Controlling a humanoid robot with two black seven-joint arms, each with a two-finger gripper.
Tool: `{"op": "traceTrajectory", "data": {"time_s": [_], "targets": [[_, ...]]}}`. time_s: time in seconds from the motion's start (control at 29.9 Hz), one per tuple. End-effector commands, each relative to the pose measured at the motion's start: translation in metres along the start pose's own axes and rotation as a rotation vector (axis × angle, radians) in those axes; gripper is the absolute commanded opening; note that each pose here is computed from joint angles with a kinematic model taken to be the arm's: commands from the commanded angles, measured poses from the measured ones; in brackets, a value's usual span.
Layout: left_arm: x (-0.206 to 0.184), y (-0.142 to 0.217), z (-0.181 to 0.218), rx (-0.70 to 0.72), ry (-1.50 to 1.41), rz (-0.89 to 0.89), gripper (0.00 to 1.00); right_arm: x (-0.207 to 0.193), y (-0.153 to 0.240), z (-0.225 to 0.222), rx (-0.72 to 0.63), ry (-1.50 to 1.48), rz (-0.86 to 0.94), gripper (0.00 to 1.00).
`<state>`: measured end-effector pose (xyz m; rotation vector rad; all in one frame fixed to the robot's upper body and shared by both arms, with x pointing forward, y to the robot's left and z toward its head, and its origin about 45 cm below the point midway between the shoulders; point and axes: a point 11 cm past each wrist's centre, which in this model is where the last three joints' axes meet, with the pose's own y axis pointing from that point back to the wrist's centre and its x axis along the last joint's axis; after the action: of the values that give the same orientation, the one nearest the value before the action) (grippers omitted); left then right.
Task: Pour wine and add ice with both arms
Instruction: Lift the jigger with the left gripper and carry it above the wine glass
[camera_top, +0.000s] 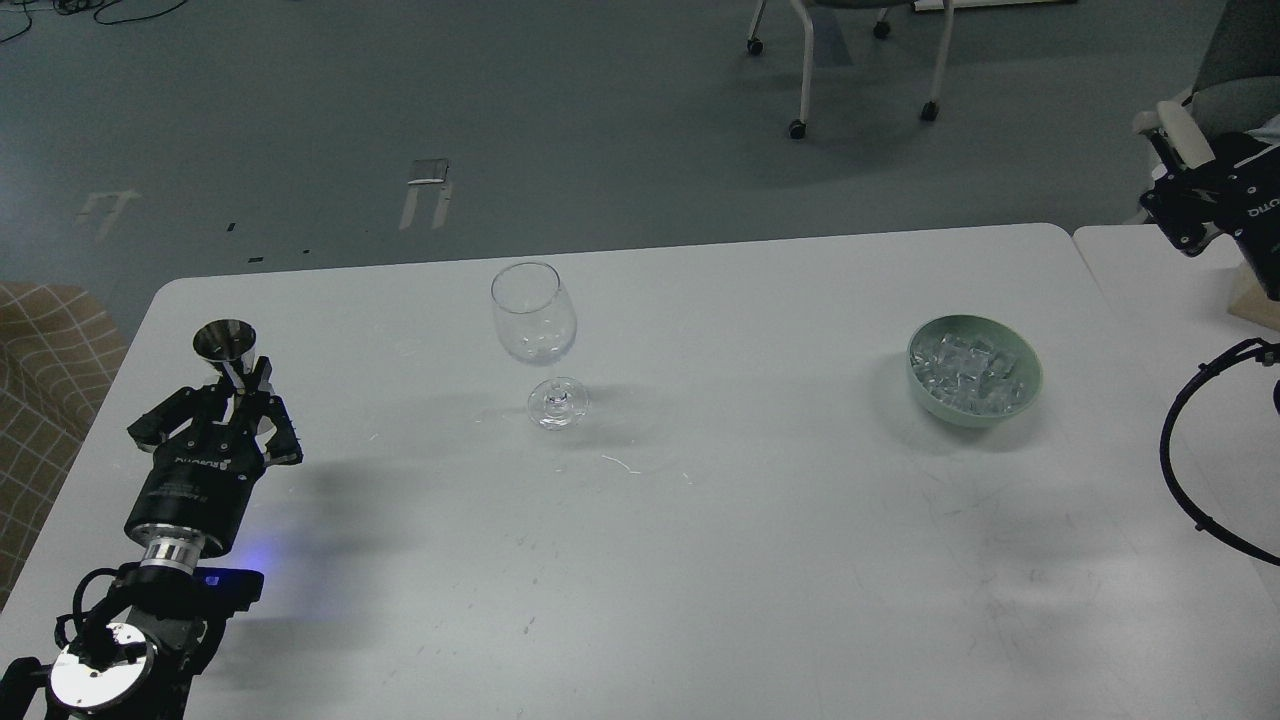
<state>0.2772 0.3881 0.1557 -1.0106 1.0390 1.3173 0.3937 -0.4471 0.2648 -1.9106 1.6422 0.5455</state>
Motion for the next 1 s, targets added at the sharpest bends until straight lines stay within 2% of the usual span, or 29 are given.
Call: {"op": "traceTrajectory", "data": {"time_s": [0.0,0.27,0.57,0.97], "targets": [[-0.011,-0.002,-0.007,0.036,-0.003,-0.010,0.04,0.001,0.001,0.005,-0.003,-0.011,0.001,1.00],[-0.023,-0.008,-0.010,0.108,-0.067,-0.023,0.01,0.002,0.003,0.009,-0.008,-0.017,0.007,1.00],[-0.052,-0.043,-0.021,0.187,-0.131,-0.102,0.01,0.004,0.004,0.007,-0.007,-0.012,0.011,1.00],[-0.066,-0.063,-0.071,0.317,-0.103,-0.121,0.00,0.009,0.007,0.001,-0.006,0.004,0.024,1.00]]}}
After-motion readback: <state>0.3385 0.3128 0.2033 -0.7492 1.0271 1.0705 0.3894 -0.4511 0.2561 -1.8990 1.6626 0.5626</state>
